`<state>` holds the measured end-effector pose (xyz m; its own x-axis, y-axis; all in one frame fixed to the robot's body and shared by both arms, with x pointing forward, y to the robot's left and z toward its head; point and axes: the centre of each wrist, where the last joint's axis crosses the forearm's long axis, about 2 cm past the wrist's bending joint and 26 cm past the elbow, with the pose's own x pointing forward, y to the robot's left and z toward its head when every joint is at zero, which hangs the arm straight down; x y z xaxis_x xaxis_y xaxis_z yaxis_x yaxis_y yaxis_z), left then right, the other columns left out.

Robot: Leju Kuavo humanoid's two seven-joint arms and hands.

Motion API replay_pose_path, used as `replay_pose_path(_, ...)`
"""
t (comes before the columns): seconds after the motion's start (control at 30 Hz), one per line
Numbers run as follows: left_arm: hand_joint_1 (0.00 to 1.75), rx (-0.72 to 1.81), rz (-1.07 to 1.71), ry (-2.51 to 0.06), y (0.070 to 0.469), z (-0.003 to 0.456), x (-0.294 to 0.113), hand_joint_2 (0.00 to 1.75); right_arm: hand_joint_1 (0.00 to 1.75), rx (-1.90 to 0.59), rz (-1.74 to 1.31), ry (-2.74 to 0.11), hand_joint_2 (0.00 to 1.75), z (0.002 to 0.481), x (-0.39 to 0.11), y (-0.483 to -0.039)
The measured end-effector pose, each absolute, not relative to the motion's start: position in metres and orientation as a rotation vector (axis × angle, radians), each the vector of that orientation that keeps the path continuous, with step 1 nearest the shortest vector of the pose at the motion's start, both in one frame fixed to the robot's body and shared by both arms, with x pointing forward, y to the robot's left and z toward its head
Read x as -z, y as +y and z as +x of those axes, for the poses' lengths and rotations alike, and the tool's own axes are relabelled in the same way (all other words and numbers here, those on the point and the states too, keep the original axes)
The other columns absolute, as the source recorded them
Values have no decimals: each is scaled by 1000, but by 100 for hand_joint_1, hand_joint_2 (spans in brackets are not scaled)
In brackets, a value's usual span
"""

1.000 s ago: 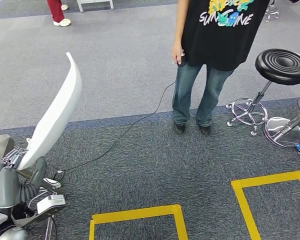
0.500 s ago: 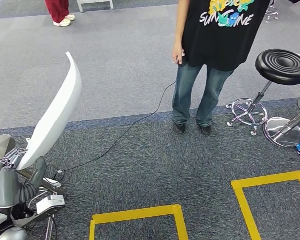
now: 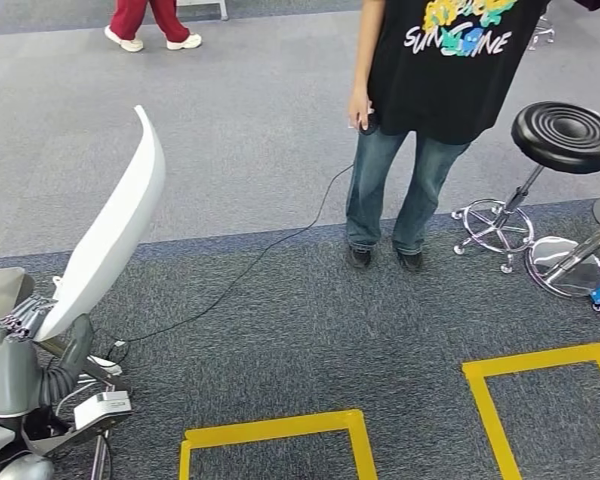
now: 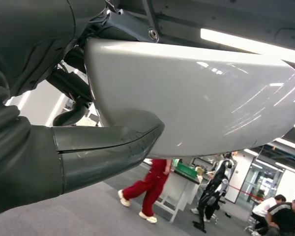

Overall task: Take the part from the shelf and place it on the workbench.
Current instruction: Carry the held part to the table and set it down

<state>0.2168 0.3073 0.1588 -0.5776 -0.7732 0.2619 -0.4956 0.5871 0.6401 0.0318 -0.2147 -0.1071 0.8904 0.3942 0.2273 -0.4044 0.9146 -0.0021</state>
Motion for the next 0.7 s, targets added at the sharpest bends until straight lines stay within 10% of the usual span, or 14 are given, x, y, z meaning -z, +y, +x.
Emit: replay_pose_path(0.7, 175, 699, 1010, -2294, 308, 216, -159, 175, 0, -419, 50, -223, 0, 32, 107, -214)
